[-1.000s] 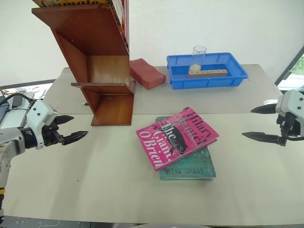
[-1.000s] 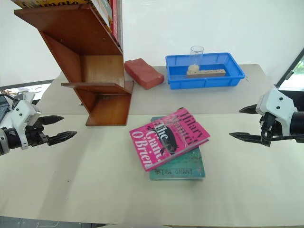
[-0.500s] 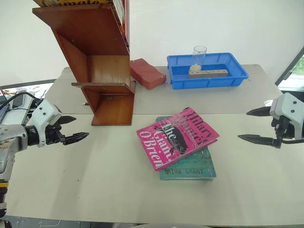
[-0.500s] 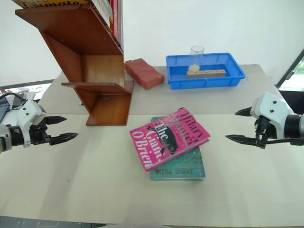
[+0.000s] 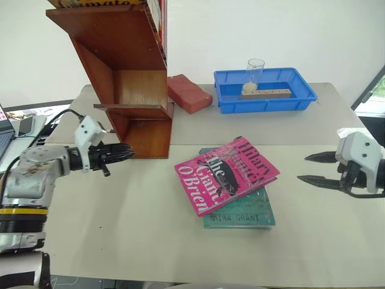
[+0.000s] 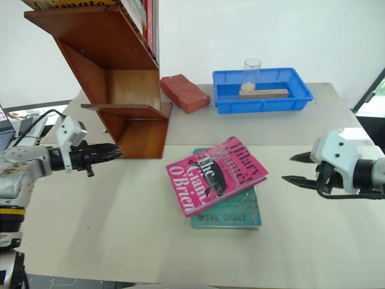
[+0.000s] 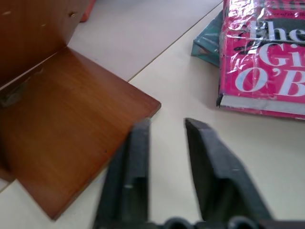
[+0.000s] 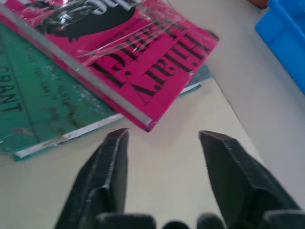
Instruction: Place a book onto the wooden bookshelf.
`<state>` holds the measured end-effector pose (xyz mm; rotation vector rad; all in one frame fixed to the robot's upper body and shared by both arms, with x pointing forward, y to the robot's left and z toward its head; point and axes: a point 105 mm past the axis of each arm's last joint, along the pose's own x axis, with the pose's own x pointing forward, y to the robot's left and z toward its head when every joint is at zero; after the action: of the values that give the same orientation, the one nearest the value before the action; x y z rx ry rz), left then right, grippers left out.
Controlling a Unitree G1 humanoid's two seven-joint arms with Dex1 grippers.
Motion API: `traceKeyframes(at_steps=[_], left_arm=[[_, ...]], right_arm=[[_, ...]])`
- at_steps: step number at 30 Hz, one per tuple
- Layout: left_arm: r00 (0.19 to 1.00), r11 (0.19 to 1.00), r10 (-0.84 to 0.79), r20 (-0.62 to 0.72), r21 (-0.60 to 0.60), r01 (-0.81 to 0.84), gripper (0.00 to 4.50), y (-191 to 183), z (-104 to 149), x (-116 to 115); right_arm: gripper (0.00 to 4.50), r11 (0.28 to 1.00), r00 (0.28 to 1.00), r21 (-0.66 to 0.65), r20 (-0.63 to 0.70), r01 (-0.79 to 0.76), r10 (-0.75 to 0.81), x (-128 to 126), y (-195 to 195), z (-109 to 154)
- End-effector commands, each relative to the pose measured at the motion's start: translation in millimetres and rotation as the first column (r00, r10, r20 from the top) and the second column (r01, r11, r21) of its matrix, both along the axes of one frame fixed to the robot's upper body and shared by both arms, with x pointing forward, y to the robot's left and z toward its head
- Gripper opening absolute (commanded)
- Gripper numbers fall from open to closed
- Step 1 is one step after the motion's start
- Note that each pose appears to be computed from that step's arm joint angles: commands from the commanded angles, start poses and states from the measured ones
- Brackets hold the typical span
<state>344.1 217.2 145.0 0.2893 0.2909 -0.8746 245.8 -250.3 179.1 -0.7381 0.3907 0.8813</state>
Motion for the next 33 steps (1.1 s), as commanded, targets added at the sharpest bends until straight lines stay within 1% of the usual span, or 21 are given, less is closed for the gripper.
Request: traceKeyframes(at_steps=[1, 4, 5, 7, 9, 10, 13, 18, 22, 25, 27, 33], left_arm=[[0.998, 0.998, -0.032, 0.054, 0.052, 0.030, 0.00, -30.6, -11.0, 23.6], [0.997, 0.995, -0.042, 0.061, 0.090, 0.037, 0.00, -47.8, -27.9, 36.9], [0.998, 0.995, -0.028, 0.064, 0.093, 0.022, 0.00, -54.6, -33.9, 43.8], [0.998, 0.997, -0.013, 0.055, 0.082, 0.008, 0.00, -64.0, -41.2, 51.4], [0.999, 0.997, -0.032, 0.033, 0.068, 0.029, 0.00, -74.6, -47.6, 53.8], [0.997, 0.995, -0.080, 0.001, 0.053, 0.080, 0.00, -87.5, -52.8, 50.7], [0.979, 0.982, -0.187, -0.075, 0.003, 0.188, 0.00, -106.2, -57.3, 39.2], [0.935, 0.953, -0.302, -0.185, -0.062, 0.295, 0.00, -107.7, -56.1, 16.3], [0.886, 0.917, -0.398, -0.239, -0.079, 0.391, 0.00, -108.3, -55.8, -8.8], [0.836, 0.883, -0.467, -0.288, -0.107, 0.457, 0.00, -109.0, -53.4, -34.2], [0.818, 0.873, -0.485, -0.310, -0.114, 0.474, 0.00, -109.7, -54.8, -44.9], [0.813, 0.881, -0.472, -0.342, -0.164, 0.443, 0.00, -117.1, -61.0, -60.2]], right_arm=[[1.20, 1.000, 0.999, -0.004, 0.032, -0.018, 0.018, -6.3, 18.8, -6.8], [0.14, 0.999, 0.999, -0.029, 0.033, -0.024, 0.025, -5.8, 25.9, -19.8], [0.04, 0.999, 0.999, -0.035, 0.037, -0.023, 0.025, -3.9, 28.6, -24.6], [0.04, 0.999, 0.999, -0.037, 0.043, -0.021, 0.022, -1.0, 32.2, -29.8], [0.04, 0.999, 0.999, -0.044, 0.045, -0.017, 0.019, 1.7, 34.2, -34.3], [0.04, 0.998, 0.999, -0.061, 0.046, -0.009, 0.011, 5.6, 32.6, -40.1], [0.04, 0.997, 0.999, -0.071, 0.049, 0.006, -0.003, 13.4, 31.3, -49.0], [0.04, 0.999, 0.998, -0.050, 0.064, 0.006, -0.003, 26.9, 34.1, -54.6], [0.04, 0.999, 0.997, -0.038, 0.078, -0.001, 0.004, 38.8, 35.8, -55.5], [0.04, 0.999, 0.996, -0.027, 0.089, -0.022, 0.024, 50.9, 39.9, -54.8], [0.04, 0.999, 0.995, -0.022, 0.093, -0.037, 0.039, 56.4, 42.8, -54.4], [0.04, 0.997, 0.991, 0.005, 0.106, -0.083, 0.082, 69.7, 56.3, -50.6]])
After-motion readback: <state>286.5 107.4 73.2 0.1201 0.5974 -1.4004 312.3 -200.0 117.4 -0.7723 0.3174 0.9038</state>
